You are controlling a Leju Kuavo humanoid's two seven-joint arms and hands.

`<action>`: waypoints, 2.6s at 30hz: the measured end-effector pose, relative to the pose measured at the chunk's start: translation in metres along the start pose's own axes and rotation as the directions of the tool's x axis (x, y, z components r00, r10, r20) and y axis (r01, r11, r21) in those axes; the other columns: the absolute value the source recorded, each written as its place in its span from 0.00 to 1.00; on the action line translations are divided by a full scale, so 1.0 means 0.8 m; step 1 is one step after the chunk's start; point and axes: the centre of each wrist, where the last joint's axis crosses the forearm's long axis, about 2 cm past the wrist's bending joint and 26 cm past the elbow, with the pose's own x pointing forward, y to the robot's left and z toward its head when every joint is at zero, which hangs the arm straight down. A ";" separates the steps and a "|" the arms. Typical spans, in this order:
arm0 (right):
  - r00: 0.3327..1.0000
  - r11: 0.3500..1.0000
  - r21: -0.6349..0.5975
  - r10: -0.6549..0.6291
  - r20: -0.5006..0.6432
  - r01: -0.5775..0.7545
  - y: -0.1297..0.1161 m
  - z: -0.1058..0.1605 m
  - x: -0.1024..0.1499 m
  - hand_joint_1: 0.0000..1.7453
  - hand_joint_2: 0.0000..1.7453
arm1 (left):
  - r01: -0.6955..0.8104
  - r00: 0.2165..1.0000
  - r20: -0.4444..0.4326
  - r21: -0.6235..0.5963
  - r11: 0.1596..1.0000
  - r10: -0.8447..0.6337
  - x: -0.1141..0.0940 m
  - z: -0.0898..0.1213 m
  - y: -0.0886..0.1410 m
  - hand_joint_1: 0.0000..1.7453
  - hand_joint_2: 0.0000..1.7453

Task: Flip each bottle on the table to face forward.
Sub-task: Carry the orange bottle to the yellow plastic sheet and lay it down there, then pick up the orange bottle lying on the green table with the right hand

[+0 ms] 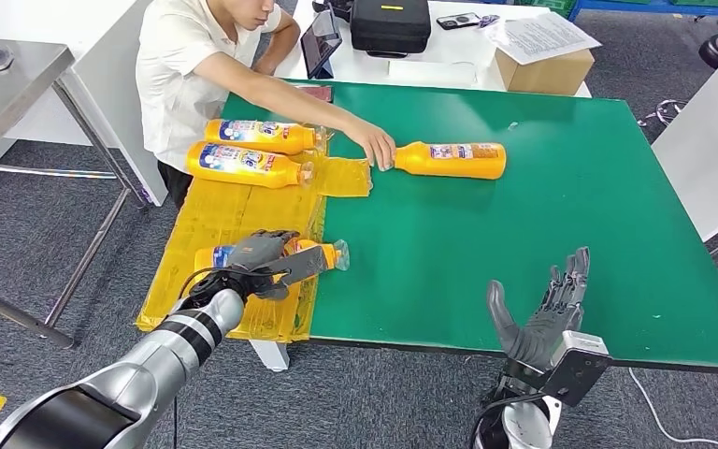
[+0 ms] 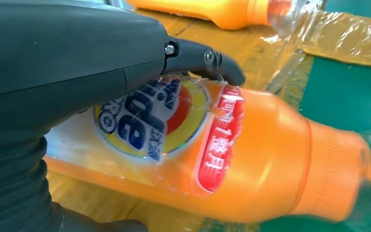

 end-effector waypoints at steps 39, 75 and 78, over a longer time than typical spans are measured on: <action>0.444 0.380 0.231 0.736 0.510 -0.896 -0.081 0.026 -0.039 0.00 1.00 | -0.668 0.532 0.702 0.003 0.744 0.475 0.111 0.141 -0.099 0.00 1.00; 0.251 0.011 0.505 0.877 0.409 -0.863 -0.060 -0.050 -0.120 0.00 1.00 | -0.686 0.463 0.622 -0.199 0.700 0.631 0.146 0.146 -0.117 0.00 1.00; 0.181 -0.064 0.517 0.895 0.409 -0.853 -0.057 -0.065 -0.120 0.00 1.00 | -0.693 0.464 0.590 -0.222 0.686 0.660 0.147 0.146 -0.117 0.00 1.00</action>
